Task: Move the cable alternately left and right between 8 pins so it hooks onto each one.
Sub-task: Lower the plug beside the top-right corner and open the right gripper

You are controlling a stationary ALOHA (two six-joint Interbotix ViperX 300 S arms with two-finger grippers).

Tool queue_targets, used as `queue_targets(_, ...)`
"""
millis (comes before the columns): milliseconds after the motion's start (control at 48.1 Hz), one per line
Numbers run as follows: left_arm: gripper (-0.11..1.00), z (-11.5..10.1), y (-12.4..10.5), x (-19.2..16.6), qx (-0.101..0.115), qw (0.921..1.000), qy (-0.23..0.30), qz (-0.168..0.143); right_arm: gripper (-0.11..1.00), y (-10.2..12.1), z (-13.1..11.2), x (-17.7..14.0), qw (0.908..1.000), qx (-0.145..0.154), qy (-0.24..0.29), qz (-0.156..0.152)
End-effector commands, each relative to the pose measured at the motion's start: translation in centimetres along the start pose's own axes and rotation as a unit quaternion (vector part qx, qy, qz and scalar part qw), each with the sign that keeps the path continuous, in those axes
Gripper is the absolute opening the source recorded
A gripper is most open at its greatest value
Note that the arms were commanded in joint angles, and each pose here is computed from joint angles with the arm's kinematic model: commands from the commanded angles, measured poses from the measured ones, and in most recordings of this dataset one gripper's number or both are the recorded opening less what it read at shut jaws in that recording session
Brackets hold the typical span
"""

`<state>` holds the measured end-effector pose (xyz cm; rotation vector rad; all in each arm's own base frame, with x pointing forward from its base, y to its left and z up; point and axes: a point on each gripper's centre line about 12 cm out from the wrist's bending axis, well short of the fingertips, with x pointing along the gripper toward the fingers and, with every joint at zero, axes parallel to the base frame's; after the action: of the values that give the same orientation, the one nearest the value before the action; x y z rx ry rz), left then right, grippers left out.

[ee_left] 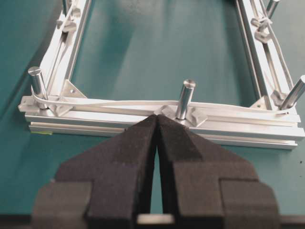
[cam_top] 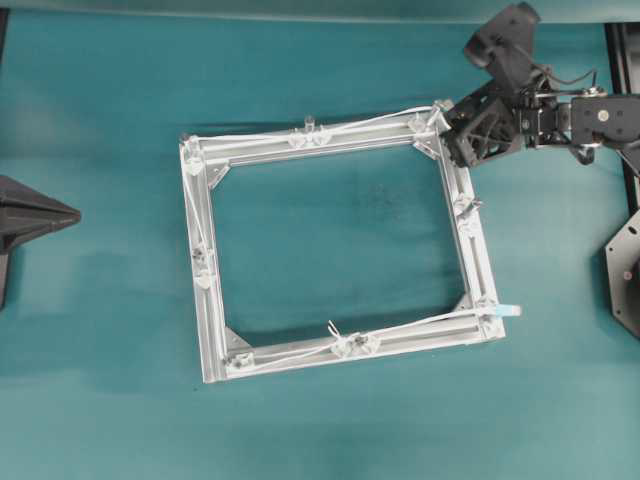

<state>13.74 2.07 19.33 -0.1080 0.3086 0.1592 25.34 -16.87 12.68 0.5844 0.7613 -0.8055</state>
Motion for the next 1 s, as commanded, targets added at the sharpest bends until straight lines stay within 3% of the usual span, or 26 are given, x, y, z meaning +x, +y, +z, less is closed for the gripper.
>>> queue_targets(0, 0.00, 0.6, -0.1, 0.0, -0.002, 1.0000, -0.008, -0.001, 0.18, 0.0, -0.6, -0.3, 0.9989, 0.046, 0.007, -0.004)
queue_targets(187, 0.00, 0.6, -0.1, 0.0, -0.002, 1.0000, -0.008, -0.001, 0.18, -0.7, -1.4, -0.8, 0.9927, 0.118, 0.014, -0.020)
queue_targets(436, 0.00, 0.6, -0.1, 0.0, -0.002, 1.0000, -0.008, -0.001, 0.18, -0.5, -0.9, -1.3, 0.9861, 0.166, 0.003, -0.012)
queue_targets(478, 0.00, 0.7, -0.1, 0.0, -0.002, 1.0000, -0.008, -0.001, 0.25, -0.5, -1.0, -1.3, 0.9851, 0.172, 0.004, -0.012)
queue_targets(623, 0.00, 0.6, -0.1, 0.0, -0.002, 1.0000, -0.008, -0.001, 0.68, -0.5, -1.0, -1.3, 0.9837, 0.179, 0.004, -0.013)
queue_targets(665, 0.00, 0.7, -0.1, 0.0, -0.002, 1.0000, -0.008, -0.001, 0.73, -0.5, -0.9, -1.3, 0.9836, 0.180, 0.003, -0.011)
queue_targets(831, 0.00, 0.6, -0.1, 0.0, -0.002, 1.0000, -0.008, -0.001, 0.64, -0.4, -0.7, -2.0, 0.9829, 0.184, -0.006, -0.005)
queue_targets(977, 0.00, 0.7, -0.1, 0.0, -0.002, 1.0000, -0.008, -0.001, 0.64, -0.5, -0.6, -3.3, 0.9801, 0.197, -0.020, 0.008)
